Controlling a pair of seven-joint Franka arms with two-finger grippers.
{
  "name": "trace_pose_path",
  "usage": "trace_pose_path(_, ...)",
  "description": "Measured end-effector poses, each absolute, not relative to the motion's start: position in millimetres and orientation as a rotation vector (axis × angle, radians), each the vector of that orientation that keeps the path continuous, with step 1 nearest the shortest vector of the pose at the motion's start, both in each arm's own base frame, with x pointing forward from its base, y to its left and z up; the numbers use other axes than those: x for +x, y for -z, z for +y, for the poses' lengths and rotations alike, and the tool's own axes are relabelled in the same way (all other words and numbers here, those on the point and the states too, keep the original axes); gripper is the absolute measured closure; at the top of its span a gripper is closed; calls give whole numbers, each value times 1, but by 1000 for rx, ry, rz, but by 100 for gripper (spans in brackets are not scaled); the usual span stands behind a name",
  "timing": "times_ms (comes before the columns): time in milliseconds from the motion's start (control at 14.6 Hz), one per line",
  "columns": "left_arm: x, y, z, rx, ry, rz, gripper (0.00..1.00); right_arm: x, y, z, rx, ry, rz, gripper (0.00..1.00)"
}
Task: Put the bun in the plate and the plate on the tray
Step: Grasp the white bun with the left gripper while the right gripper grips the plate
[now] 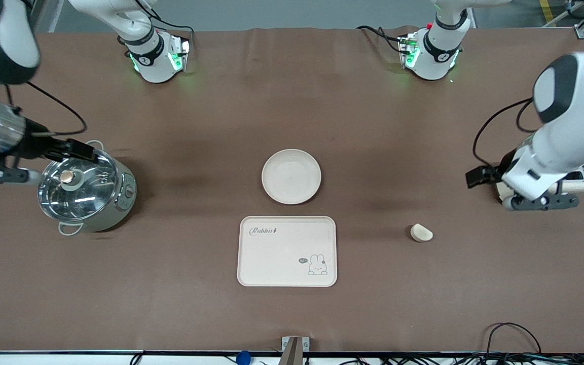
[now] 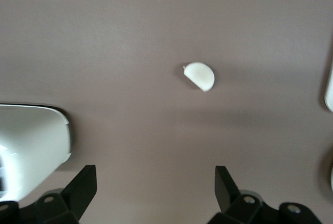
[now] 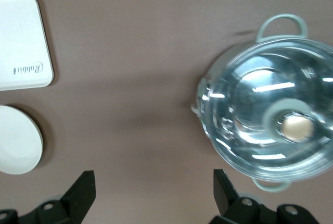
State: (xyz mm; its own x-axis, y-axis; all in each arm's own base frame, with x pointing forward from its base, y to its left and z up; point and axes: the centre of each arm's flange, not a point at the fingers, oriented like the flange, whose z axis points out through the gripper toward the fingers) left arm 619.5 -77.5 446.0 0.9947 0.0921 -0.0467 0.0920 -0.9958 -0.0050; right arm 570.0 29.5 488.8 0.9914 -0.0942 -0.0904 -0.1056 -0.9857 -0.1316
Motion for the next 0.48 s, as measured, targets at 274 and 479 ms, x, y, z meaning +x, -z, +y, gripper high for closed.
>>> trace_pose_path(274, 629, -367, -98, -3122, -62, -477, 0, 560, -411, 114, -2983, -35, 183, 0)
trace_pose_path(479, 637, -311, -112, -3098, -58, -693, 0, 539, -346, 200, -2981, 10, 186, 0)
